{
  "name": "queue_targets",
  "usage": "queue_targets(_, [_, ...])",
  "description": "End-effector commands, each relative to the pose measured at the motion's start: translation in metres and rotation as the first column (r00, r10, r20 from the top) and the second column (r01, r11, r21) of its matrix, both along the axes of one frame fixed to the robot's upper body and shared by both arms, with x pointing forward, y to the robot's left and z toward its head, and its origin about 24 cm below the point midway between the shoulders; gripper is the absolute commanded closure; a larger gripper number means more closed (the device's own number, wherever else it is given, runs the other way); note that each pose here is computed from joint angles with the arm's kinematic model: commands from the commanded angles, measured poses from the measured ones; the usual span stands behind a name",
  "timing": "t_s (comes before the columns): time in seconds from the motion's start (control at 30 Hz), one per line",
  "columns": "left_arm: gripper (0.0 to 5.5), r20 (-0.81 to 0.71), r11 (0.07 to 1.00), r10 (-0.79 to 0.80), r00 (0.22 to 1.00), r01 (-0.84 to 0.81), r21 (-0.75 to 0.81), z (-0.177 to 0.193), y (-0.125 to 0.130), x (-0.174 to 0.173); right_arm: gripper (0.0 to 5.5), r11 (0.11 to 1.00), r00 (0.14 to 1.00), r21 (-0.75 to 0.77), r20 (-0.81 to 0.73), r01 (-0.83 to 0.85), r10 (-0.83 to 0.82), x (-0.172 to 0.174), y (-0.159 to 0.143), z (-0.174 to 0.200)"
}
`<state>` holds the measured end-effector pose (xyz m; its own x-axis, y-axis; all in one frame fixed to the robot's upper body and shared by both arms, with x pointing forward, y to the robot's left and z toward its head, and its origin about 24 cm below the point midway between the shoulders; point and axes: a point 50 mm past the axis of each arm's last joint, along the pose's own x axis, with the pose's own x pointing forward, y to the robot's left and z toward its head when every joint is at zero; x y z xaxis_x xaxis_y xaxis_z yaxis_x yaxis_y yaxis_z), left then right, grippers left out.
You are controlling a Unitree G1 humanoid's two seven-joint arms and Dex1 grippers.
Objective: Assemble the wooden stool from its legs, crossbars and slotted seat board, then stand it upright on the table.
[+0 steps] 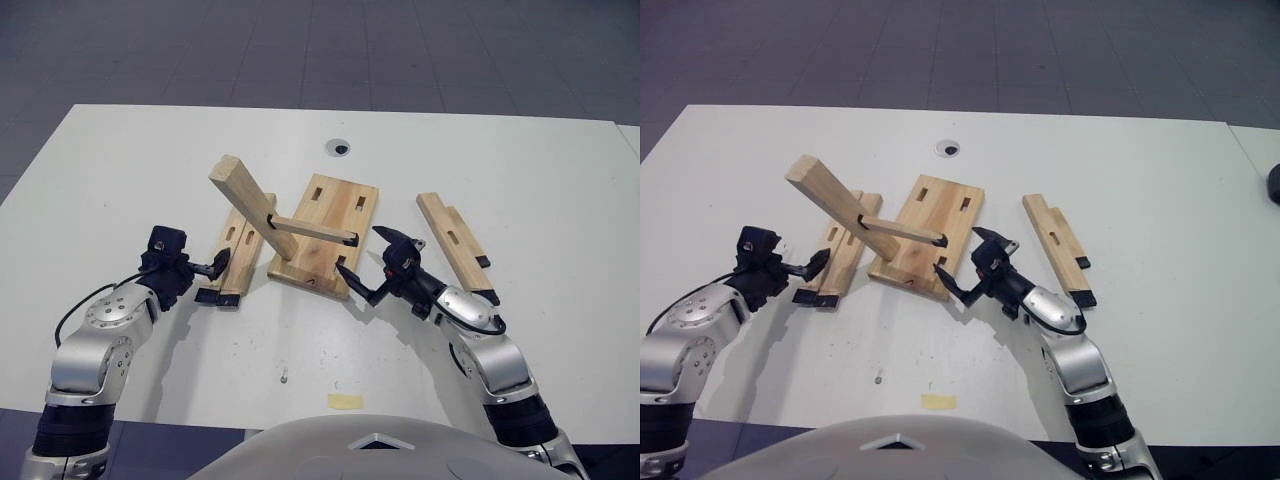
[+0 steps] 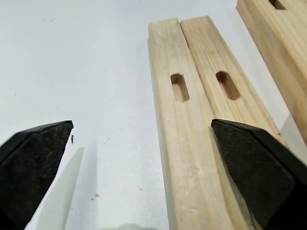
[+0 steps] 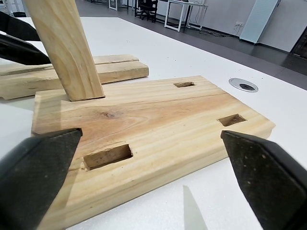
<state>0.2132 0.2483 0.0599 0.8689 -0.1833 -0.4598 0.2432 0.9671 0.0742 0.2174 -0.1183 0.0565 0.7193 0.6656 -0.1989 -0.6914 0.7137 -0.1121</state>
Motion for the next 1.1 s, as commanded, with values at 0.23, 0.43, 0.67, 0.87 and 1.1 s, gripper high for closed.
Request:
queue_targets(0.23, [0.13, -0.026, 0.991, 0.051, 0.998, -0.047, 0.127, -0.008, 0.027, -0.002, 0.10, 1.000, 1.000, -0.015, 0.004, 0.008, -0.008, 0.003, 0.001, 0.000])
queue_targets(0.43, [0.13, 0.055, 0.997, 0.062, 0.997, -0.065, 0.049, 0.007, 0.025, 0.005, 0.10, 1.000, 1.000, -0.015, 0.002, 0.009, -0.009, 0.003, 0.002, 0.000])
queue_targets(0.67, [0.13, 0.124, 0.989, 0.116, 0.986, -0.103, -0.105, 0.029, 0.026, 0.014, 0.10, 1.000, 1.000, -0.022, -0.010, 0.011, -0.012, 0.001, 0.001, -0.005])
queue_targets(0.87, [0.13, -0.035, 0.998, 0.042, 0.998, -0.044, -0.041, -0.002, 0.025, 0.003, 0.10, 1.000, 1.000, -0.025, -0.010, 0.015, -0.016, 0.003, 0.000, -0.007])
queue_targets(1.1, [0.52, -0.115, 1.000, -0.008, 0.993, 0.006, -0.020, -0.012, 0.025, -0.001, 0.10, 0.999, 1.000, -0.031, -0.012, 0.015, -0.016, 0.003, 0.000, -0.009])
